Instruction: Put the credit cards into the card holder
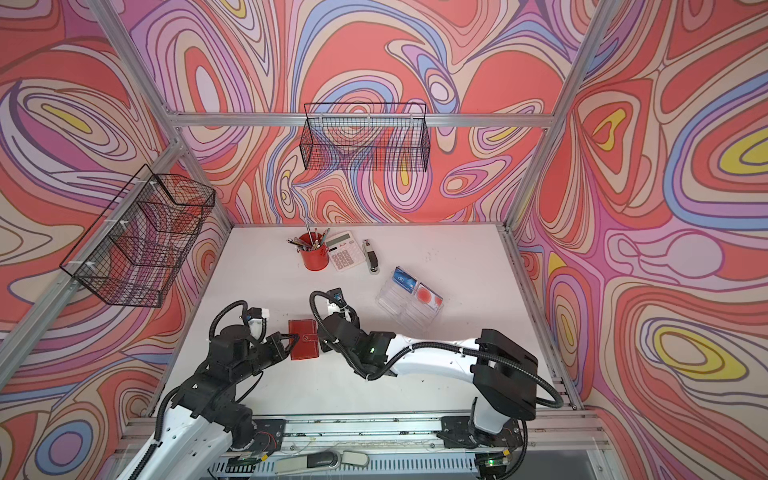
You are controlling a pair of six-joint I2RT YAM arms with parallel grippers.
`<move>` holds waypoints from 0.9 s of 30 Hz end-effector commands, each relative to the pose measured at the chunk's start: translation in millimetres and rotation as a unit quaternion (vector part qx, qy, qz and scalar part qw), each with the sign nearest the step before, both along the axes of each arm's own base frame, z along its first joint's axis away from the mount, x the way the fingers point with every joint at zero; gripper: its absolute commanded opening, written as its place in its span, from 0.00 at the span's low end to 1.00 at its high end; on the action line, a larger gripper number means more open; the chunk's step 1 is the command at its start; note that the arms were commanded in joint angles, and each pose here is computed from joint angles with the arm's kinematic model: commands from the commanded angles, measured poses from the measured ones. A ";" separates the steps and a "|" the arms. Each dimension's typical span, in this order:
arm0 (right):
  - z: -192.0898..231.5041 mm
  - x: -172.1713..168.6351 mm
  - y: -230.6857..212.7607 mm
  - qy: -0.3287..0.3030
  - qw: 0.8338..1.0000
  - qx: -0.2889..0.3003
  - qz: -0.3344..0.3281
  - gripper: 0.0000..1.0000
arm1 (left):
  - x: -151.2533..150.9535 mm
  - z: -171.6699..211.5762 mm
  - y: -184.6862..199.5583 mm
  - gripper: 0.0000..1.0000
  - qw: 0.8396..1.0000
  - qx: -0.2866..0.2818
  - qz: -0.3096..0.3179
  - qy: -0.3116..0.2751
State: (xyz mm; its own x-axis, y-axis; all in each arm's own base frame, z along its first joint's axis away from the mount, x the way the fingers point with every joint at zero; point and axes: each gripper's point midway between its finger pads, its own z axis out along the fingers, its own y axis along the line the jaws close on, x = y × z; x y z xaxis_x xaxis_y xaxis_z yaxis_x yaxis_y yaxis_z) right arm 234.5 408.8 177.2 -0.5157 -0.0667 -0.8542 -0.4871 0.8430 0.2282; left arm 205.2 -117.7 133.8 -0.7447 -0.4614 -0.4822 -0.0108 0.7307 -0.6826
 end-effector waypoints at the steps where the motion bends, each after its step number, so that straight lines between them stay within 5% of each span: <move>1: 22.8 -22.3 19.4 -0.079 0.996 -0.042 0.029 0.52 | -10.9 -7.2 4.5 0.00 0.999 0.034 -0.015 0.024; 6: 18.2 -42.3 39.6 -0.099 0.991 -0.057 0.066 0.48 | -9.5 -1.7 -7.3 0.00 0.999 0.011 -0.040 0.016; 15: -21.3 -51.2 63.8 -0.060 0.990 -0.079 0.096 0.43 | -8.2 8.0 4.8 0.00 1.000 -0.002 0.007 -0.010; 27: -44.2 -33.0 57.4 -0.067 0.987 -0.142 0.034 0.33 | -11.6 17.0 -2.6 0.00 1.000 -0.024 -0.010 -0.015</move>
State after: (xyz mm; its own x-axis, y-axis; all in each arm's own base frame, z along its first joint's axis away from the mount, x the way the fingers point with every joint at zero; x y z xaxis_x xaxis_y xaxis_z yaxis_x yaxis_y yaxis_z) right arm 195.0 471.6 142.1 -0.3820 -0.3235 -0.8657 -0.5907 0.8059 -0.0404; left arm 196.1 -107.8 136.9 -0.7221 -0.4811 -0.4971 -0.0287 0.7389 -0.6733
